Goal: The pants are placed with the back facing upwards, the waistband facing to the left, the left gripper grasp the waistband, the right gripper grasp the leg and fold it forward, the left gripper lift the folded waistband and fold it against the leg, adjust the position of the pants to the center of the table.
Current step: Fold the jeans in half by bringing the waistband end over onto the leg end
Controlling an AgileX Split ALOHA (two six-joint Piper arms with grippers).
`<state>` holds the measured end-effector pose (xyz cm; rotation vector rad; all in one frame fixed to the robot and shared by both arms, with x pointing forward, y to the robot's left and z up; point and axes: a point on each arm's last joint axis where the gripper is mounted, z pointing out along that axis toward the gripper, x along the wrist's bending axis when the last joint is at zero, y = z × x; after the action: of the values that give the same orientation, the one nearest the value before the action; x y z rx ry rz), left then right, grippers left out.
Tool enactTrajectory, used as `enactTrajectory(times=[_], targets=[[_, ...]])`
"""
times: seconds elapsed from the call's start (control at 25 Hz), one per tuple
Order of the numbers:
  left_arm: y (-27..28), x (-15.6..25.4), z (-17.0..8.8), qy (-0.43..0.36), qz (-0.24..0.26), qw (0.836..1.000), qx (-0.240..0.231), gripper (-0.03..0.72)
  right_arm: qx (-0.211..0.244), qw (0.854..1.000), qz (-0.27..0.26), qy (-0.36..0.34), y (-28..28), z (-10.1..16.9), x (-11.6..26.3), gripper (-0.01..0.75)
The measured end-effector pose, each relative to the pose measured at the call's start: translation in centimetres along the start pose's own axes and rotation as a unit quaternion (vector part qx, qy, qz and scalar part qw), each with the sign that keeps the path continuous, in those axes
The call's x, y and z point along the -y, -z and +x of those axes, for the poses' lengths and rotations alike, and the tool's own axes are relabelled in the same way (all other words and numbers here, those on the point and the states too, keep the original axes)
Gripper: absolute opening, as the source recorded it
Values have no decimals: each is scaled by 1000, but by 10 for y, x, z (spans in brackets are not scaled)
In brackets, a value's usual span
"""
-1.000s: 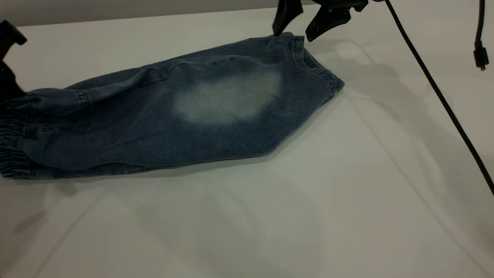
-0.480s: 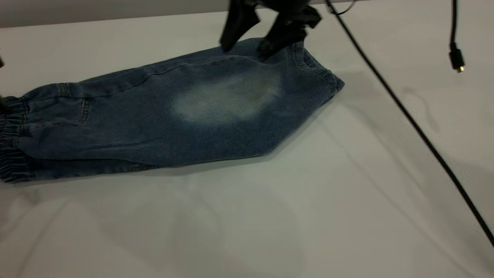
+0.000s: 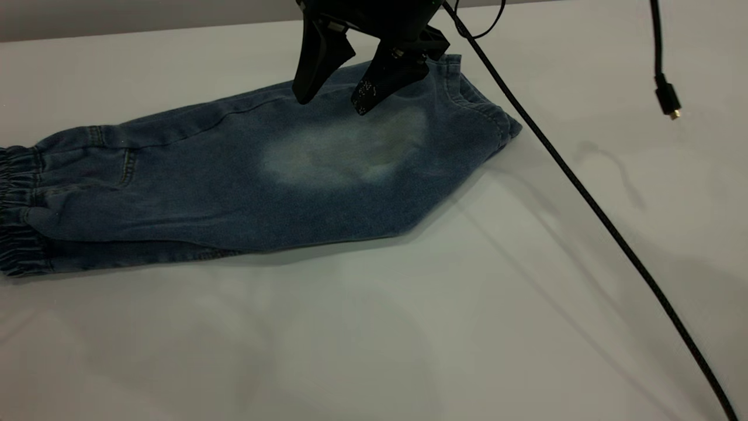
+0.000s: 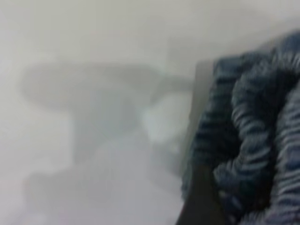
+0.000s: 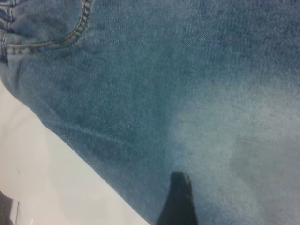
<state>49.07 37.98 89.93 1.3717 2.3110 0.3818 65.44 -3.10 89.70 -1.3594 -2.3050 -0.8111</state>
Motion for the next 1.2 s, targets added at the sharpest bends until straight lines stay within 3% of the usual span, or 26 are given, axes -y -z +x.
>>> enactTrajectory(times=[0.32, 0.68, 0.92, 1.2], targets=[[2, -10, -4, -56, -12, 998, 9, 449, 0, 1000, 0, -2, 0, 0, 0, 515], [-18, 3, -2, -62, 48, 997, 25, 584, 0, 1000, 1, 4, 0, 0, 0, 515], [-42, 3, 1, -72, 77, 994, 24, 587, -5, 1000, 12, 4, 0, 1, 2, 515], [-43, 1, 2, -71, 76, 994, 23, 587, -6, 1000, 13, 4, 0, 1, 2, 515]])
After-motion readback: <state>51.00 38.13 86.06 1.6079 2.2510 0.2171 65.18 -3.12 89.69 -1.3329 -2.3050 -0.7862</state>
